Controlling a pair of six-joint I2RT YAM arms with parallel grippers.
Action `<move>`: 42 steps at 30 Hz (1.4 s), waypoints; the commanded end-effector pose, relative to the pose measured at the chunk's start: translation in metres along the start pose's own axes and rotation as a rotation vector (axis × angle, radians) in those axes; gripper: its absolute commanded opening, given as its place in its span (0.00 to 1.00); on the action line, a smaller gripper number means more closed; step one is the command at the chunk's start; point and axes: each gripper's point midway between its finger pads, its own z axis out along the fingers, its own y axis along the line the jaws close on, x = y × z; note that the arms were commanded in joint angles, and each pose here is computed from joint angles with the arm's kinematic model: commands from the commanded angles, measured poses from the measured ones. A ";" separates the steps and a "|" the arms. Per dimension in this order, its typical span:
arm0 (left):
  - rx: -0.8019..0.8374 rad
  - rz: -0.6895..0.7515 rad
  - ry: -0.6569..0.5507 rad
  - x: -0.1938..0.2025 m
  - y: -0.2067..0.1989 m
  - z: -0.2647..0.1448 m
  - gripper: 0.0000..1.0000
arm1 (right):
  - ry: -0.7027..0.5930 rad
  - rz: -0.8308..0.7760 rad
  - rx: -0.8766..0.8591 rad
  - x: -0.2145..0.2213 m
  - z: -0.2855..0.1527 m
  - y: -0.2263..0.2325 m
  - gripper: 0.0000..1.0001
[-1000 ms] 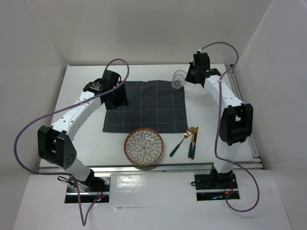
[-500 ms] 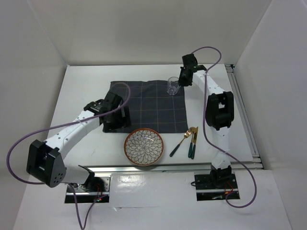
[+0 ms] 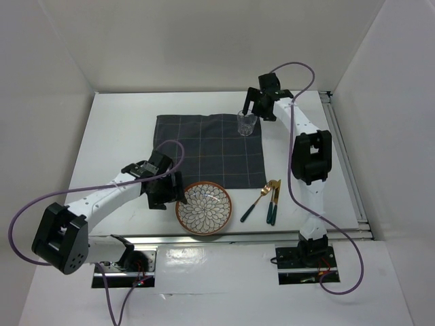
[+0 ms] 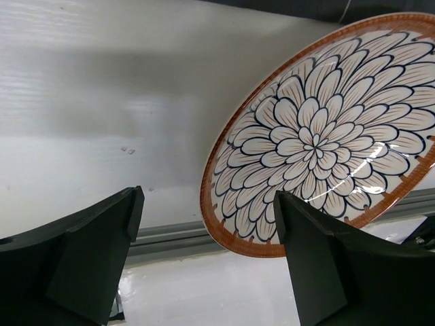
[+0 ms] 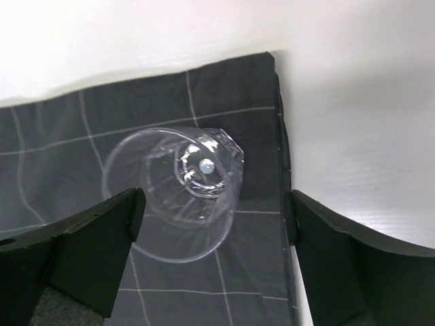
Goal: Set the dinner table for one person
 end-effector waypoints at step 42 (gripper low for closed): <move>0.418 0.022 -0.288 -0.213 -0.114 -0.036 0.00 | 0.187 0.239 -0.068 0.200 -0.203 -0.089 0.60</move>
